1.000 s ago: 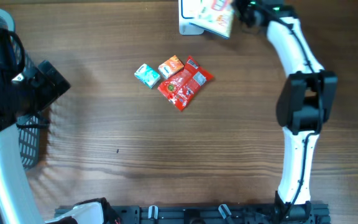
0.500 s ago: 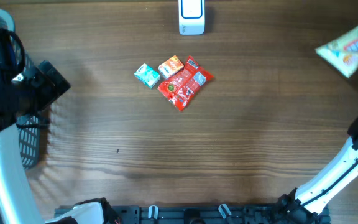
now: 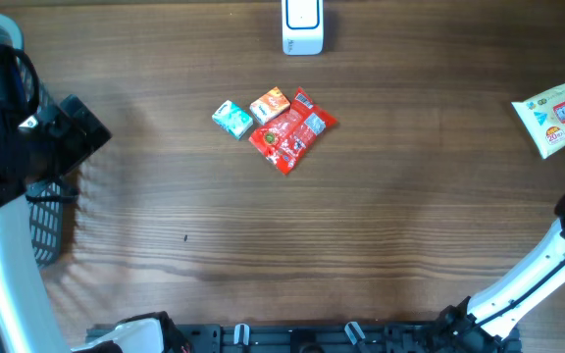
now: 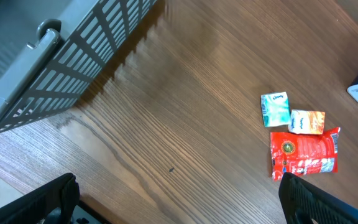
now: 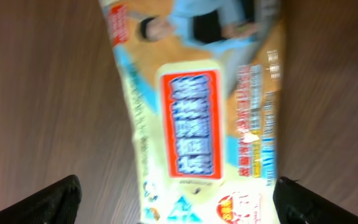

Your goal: Scan the item barcode

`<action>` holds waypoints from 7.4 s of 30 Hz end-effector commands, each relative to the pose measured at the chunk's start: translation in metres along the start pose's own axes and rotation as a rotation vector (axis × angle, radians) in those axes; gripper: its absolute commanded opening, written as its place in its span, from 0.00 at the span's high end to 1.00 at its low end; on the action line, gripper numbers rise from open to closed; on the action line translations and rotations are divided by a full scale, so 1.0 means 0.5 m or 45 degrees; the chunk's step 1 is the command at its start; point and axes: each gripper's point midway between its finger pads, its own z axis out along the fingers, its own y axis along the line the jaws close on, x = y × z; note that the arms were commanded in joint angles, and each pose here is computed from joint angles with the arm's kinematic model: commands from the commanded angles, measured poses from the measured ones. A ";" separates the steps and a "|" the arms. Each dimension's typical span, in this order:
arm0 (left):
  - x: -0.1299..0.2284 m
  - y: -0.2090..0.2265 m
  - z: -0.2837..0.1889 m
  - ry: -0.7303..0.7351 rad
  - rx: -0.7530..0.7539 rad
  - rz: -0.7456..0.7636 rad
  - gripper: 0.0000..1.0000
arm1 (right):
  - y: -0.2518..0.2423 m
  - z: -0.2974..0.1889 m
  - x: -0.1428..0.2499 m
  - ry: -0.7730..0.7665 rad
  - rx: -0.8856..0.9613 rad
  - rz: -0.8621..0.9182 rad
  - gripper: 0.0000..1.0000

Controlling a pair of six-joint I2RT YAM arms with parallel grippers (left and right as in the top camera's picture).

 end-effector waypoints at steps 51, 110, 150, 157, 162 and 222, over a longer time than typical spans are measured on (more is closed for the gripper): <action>-0.003 0.003 -0.003 -0.007 0.001 -0.013 0.00 | 0.234 -0.035 0.954 0.384 0.061 -1.546 0.96; -0.003 0.003 -0.003 -0.007 0.001 -0.013 0.00 | 0.161 -0.110 1.057 0.962 -0.552 -1.329 0.96; -0.003 0.003 -0.003 -0.007 0.001 -0.013 0.00 | 0.145 -0.231 1.021 0.715 -0.399 -1.416 0.37; -0.003 0.003 -0.003 -0.007 0.001 -0.013 0.00 | 0.053 -0.138 1.040 0.803 -0.241 -1.350 0.00; -0.003 0.003 -0.003 -0.007 0.001 -0.013 0.00 | 0.025 -0.092 1.083 0.937 -0.288 -1.217 0.00; -0.003 0.003 -0.003 -0.007 0.001 -0.013 0.00 | 0.014 0.014 0.980 0.692 0.023 -1.368 0.21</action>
